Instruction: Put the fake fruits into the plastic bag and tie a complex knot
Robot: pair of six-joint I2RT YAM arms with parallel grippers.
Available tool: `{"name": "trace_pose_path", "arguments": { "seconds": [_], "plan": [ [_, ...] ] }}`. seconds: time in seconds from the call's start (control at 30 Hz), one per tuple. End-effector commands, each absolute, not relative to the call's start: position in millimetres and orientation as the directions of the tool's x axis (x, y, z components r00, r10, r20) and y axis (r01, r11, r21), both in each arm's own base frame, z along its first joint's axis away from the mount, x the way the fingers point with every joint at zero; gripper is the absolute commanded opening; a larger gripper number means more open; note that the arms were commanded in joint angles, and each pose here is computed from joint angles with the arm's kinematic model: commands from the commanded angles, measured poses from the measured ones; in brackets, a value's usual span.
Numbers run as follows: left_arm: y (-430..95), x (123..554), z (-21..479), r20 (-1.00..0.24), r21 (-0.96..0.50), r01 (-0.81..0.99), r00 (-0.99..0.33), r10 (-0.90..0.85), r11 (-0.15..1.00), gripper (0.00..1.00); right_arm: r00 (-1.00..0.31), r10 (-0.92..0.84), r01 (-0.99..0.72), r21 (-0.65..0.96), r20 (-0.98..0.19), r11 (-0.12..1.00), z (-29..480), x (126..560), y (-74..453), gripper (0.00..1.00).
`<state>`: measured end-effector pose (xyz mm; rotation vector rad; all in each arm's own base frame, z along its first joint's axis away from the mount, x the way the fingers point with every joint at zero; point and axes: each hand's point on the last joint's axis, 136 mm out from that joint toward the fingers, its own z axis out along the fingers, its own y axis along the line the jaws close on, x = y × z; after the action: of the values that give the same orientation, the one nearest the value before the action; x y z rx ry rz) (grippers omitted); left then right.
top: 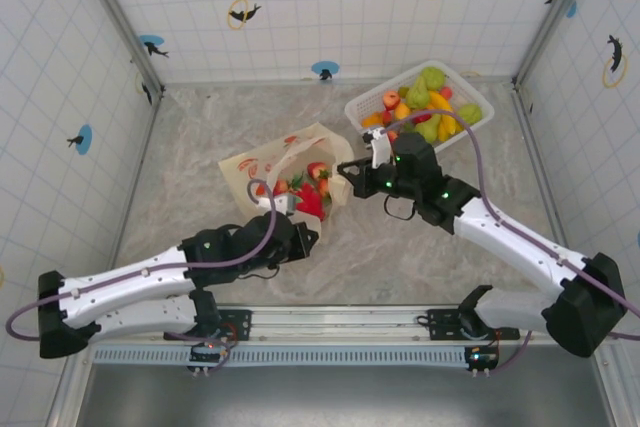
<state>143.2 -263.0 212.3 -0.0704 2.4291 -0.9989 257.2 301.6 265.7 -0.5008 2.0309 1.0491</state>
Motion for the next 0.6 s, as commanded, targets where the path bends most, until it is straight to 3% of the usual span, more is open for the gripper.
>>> {"name": "trace_pose_path", "arguments": {
  "seconds": [0.0,0.3,0.57],
  "plan": [
    [-243.7,163.1,255.8,-0.569,-0.618,0.211,-0.785,-0.246,0.757,0.0,-0.566,0.07,-0.664,0.504,-0.822,0.553,300.3,254.9,296.0,0.0],
    [-205.4,206.5,396.2,-0.771,-0.57,0.354,-0.543,-0.334,0.741,0.0,-0.463,0.201,-0.703,0.496,-0.863,0.51,392.8,263.6,276.8,0.0],
    [-185.7,242.8,446.0,-0.824,-0.529,0.378,-0.442,-0.353,0.76,0.0,-0.401,0.295,-0.697,0.497,-0.867,0.517,445.8,275.1,252.9,0.0]
  ]
}}
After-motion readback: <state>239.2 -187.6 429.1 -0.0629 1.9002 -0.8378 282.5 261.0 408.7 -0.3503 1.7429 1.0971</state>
